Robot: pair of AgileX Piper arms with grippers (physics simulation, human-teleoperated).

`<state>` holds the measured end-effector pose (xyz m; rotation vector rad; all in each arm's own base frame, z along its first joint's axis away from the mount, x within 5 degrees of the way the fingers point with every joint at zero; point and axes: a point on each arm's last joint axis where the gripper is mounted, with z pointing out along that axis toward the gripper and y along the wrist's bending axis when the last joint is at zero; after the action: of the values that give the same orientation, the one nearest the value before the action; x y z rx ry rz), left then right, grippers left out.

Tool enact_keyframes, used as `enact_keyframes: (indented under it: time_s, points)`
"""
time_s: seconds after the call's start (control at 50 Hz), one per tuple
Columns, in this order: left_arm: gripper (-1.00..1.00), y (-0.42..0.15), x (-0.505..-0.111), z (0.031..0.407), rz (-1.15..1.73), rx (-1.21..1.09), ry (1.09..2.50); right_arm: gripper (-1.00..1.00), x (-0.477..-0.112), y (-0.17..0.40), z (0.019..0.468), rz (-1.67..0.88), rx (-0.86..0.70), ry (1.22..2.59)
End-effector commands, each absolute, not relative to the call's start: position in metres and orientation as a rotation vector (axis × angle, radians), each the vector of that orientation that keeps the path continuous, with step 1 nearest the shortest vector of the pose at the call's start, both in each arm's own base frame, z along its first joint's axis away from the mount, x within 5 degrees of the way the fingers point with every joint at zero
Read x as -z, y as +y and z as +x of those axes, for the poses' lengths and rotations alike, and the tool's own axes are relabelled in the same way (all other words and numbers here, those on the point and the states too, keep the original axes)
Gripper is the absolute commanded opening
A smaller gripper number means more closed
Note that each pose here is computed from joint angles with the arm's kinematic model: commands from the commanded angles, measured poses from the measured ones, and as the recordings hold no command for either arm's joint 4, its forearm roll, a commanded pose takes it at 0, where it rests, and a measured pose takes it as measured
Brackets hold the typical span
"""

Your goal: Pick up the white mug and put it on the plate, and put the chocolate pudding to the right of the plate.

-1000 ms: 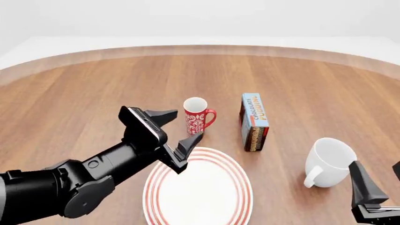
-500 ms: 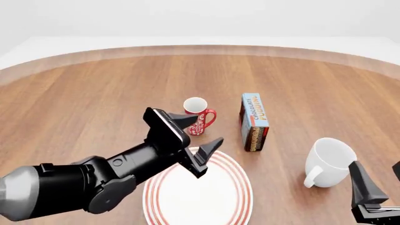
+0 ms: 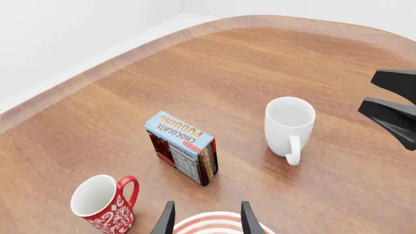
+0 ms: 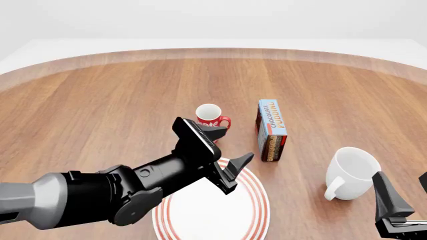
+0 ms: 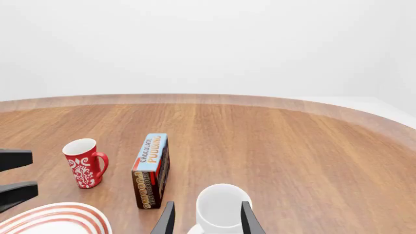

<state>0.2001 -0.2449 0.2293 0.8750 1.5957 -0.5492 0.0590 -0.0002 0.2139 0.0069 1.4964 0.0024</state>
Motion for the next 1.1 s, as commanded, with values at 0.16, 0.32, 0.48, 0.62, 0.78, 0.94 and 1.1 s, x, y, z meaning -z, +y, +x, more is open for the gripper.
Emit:
enact_keyframes:
  time_s: [0.16,0.32,0.48,0.62,0.78,0.94,1.1]
  points:
    - [1.0,-0.266,-0.227,0.204,0.917,0.561,1.605,1.0,-0.214,0.0,0.06,0.007,-0.004,1.496]
    - [1.0,-0.274,-0.226,0.204,0.932,0.57,1.605,1.0,-0.214,0.0,0.059,0.008,-0.004,1.497]
    - [1.0,-0.281,-0.225,0.204,0.947,0.575,1.609,1.0,-0.214,0.0,0.059,0.009,-0.004,1.497]
    - [1.0,-0.288,-0.223,0.203,0.963,0.582,1.614,1.0,-0.214,0.0,0.059,0.008,-0.004,1.497]
    - [1.0,-0.299,-0.221,0.201,0.988,0.594,1.619,1.0,-0.214,0.0,0.059,0.009,-0.004,1.497]
    - [1.0,-0.307,-0.218,0.202,1.002,0.601,1.628,1.0,-0.214,0.0,0.059,0.008,-0.004,1.497]
    - [1.0,-0.313,-0.215,0.201,1.01,0.609,1.631,1.0,-0.214,0.0,0.06,0.013,-0.004,1.501]
